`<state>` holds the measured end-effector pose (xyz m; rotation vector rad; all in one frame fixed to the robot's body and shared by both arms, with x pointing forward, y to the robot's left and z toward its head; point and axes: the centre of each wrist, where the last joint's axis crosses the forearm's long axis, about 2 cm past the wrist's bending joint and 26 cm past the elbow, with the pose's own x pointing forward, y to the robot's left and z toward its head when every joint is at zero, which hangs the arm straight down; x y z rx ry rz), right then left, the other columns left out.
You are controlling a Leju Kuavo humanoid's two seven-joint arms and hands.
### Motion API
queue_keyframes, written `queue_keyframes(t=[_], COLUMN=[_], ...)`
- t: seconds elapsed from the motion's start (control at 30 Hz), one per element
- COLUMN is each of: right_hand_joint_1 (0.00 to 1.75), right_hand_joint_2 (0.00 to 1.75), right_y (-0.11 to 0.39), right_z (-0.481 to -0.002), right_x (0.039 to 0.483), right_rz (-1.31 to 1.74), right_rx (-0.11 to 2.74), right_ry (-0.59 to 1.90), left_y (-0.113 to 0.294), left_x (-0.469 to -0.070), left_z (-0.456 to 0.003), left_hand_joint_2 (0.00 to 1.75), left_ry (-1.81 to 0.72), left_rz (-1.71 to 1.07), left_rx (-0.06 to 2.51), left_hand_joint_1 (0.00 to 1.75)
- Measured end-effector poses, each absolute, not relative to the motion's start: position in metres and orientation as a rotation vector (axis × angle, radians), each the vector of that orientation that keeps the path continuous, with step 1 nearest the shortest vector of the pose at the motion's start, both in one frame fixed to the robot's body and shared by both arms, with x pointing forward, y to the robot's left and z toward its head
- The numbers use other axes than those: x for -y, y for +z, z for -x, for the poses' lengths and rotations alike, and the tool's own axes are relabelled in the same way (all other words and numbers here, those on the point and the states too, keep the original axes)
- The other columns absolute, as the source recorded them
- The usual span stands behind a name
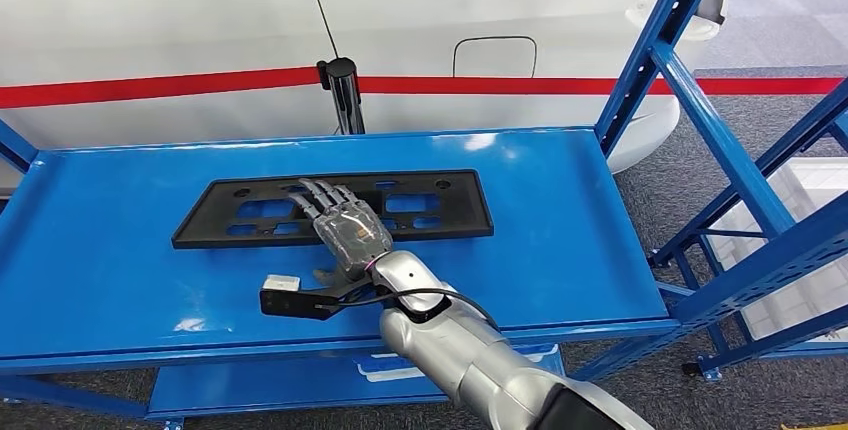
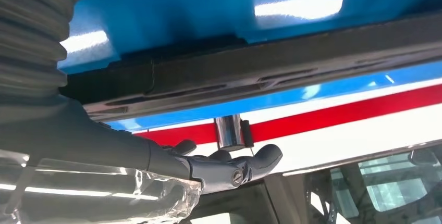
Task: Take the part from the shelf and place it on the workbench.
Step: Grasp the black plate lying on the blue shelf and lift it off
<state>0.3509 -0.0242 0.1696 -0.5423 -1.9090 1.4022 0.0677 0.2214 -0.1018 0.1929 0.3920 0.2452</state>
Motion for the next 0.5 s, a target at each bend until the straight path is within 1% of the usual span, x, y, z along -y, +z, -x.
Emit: queue_keyframes(t=[0.23,0.27,0.37,0.4,0.5], right_hand_joint_1=[0.00,0.36,1.67,1.75,1.75], right_hand_joint_2=[1.75,1.75,1.75,1.75,1.75], right_y=[0.1714,0.1713,0.1704,0.1700,0.1683], right_z=[-0.3568,-0.3573,-0.3578,-0.3578,-0.3577], right_x=[0.0289,0.0295,0.0307,0.0309,0.0321], right_rz=[0.560,0.566,0.585,0.594,0.621], right_rx=[1.906,1.907,1.912,1.915,1.924], right_ry=[1.367,1.364,1.362,1.364,1.371], left_y=[-0.1018,-0.1018,-0.1018,-0.1018,-0.1018], left_x=[-0.2214,-0.2214,-0.2214,-0.2215,-0.2225], left_z=[-0.0676,-0.0676,-0.0676,-0.0677,-0.0677], left_hand_joint_2=[0.00,0.00,0.00,0.00,0.00], left_ry=[0.242,0.241,0.239,0.237,0.227], left_rz=[-0.194,-0.195,-0.195,-0.197,-0.216], left_rx=[-0.380,-0.378,-0.374,-0.371,-0.351], left_hand_joint_1=[0.00,0.00,0.00,0.00,0.00])
